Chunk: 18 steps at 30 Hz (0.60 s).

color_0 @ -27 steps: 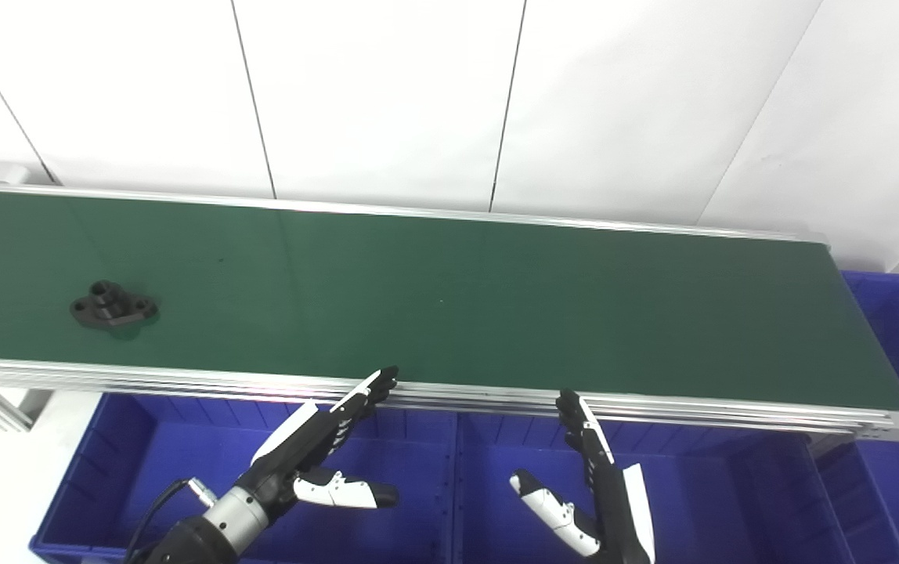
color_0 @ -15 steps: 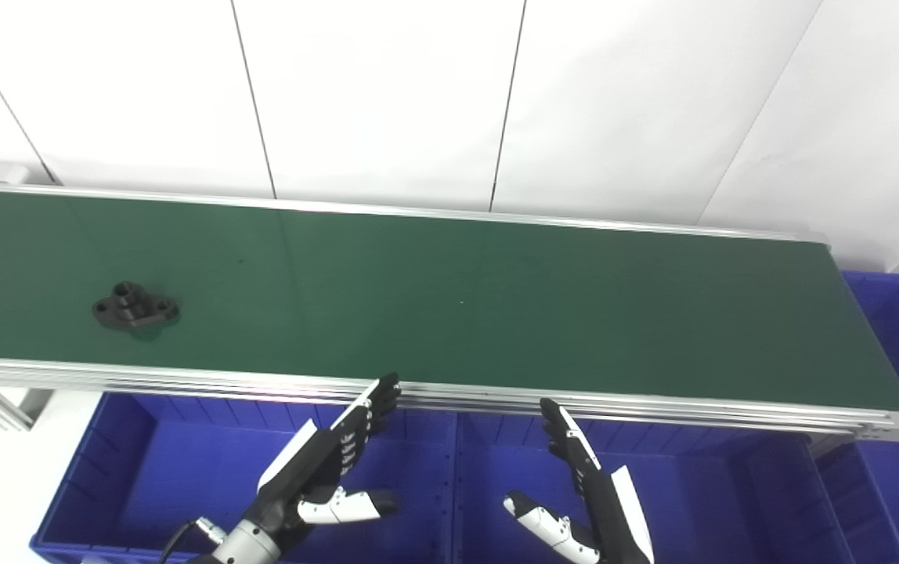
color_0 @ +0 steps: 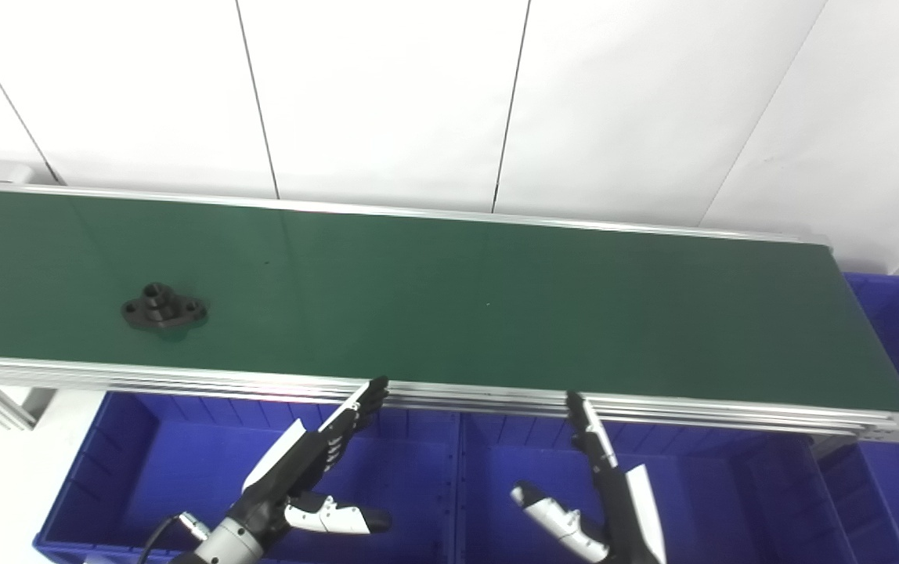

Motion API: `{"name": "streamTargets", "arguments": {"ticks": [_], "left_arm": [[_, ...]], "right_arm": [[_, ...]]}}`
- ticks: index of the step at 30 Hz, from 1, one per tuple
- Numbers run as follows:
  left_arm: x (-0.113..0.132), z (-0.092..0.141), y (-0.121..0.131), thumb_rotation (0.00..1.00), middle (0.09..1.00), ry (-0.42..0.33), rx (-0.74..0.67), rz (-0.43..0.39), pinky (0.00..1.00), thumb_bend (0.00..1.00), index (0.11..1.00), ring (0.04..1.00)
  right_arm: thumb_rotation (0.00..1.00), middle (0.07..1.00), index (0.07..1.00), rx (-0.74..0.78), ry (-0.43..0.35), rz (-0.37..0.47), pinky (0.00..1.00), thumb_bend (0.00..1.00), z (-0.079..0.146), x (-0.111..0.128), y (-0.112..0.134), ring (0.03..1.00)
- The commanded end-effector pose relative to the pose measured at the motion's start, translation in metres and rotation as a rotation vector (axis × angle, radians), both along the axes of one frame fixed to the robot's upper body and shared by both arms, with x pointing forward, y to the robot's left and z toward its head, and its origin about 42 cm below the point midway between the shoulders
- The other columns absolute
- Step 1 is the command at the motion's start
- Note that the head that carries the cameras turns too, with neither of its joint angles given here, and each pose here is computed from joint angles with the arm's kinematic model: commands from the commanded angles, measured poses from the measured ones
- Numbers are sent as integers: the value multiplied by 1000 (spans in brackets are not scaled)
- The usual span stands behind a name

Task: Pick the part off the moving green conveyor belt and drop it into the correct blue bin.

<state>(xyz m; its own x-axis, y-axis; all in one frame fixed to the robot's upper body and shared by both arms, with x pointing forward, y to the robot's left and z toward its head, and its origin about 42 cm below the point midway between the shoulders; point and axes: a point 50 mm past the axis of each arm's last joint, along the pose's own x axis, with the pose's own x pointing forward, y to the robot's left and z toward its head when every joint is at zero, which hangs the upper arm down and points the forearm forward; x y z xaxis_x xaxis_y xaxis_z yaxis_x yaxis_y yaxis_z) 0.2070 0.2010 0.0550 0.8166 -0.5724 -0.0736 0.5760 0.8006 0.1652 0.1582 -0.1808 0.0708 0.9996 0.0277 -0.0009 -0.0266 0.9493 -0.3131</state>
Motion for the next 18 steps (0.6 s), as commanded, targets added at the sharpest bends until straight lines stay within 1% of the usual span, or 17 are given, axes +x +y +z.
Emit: {"name": "streamTargets", "arguments": {"ticks": [1, 4, 8, 18], "left_arm": [[5, 11, 1, 463, 1000, -65, 0, 9, 1000, 867, 1000, 1000], [5, 12, -1, 491, 1000, -64, 10, 21, 998, 880, 1000, 1000], [5, 12, -2, 499, 1000, -70, 22, 28, 983, 877, 1000, 1000], [4, 11, -7, 478, 1000, -75, 15, 14, 998, 867, 1000, 1000]], "right_arm": [[652, 945, 953, 17, -32, 20, 887, 861, 7, 4, 2, 940], [665, 949, 960, -6, -19, 45, 881, 863, 5, 4, 3, 941], [652, 944, 962, -1, -16, 62, 890, 868, 5, 6, 5, 936], [650, 945, 967, 15, -16, 66, 898, 874, 5, 5, 3, 943]]}}
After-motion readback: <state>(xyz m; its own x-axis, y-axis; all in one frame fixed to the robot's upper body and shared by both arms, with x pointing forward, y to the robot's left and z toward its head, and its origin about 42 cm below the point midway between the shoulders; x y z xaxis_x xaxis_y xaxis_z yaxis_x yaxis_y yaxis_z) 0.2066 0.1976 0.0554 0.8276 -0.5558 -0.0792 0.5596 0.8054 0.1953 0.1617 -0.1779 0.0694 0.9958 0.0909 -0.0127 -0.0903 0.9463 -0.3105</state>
